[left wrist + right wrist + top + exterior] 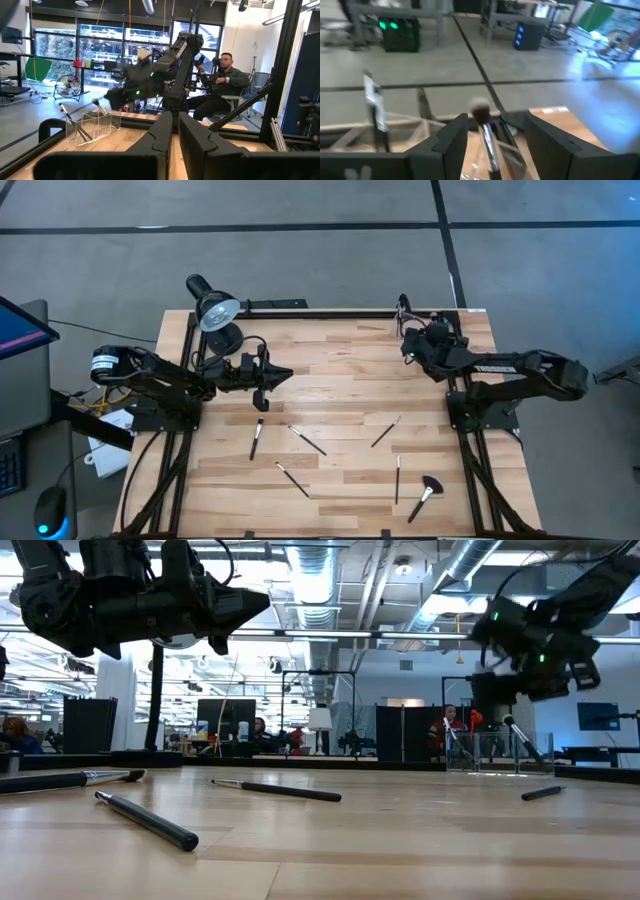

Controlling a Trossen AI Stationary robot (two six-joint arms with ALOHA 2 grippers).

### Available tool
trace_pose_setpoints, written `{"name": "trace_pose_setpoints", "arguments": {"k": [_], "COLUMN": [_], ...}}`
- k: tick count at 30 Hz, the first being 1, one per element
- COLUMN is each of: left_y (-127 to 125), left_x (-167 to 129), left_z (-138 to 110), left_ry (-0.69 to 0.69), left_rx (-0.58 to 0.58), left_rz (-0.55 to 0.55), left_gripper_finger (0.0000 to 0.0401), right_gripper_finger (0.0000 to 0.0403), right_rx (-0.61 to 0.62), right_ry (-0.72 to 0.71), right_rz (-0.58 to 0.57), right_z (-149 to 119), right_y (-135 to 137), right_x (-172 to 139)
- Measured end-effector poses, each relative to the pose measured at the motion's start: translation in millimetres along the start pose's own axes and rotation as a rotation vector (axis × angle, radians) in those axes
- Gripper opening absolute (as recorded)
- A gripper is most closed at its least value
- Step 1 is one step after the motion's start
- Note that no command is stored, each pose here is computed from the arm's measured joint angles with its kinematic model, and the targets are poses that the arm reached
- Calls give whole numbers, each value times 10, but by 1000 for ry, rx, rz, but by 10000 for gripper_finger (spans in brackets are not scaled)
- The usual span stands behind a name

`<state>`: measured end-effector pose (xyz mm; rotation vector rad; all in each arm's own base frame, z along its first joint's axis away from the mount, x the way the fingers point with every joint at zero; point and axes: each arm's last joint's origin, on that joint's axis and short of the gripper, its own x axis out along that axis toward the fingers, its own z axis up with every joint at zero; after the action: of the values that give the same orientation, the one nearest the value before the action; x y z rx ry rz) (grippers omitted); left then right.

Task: Sort items
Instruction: Put the powder brush into the transparent organizer

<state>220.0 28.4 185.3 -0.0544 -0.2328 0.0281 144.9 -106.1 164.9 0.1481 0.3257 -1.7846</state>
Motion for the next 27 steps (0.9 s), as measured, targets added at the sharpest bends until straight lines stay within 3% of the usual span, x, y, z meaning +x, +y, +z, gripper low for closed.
{"name": "trace_pose_setpoints", "arguments": {"k": [6,11,14,17,27], "left_y": [17,18,18,15,-1], "left_x": [-1,-1,-1,-3,-29], "left_z": [1,2,6,33,188], "left_ry": [-3,-3,-7,-28,-121], "left_rx": [1,1,1,3,12], "left_rz": [36,37,36,34,26], "left_gripper_finger": [30,30,30,30,30], "right_gripper_finger": [179,163,155,149,144], "right_rx": [12,-12,-14,-24,-24], "right_ry": [-15,54,104,127,129], "right_rz": [195,544,684,735,736], "right_z": [309,428,434,424,422], "right_y": [-60,-56,-54,-44,-43], "right_x": [-222,-340,-375,-388,-388]}}
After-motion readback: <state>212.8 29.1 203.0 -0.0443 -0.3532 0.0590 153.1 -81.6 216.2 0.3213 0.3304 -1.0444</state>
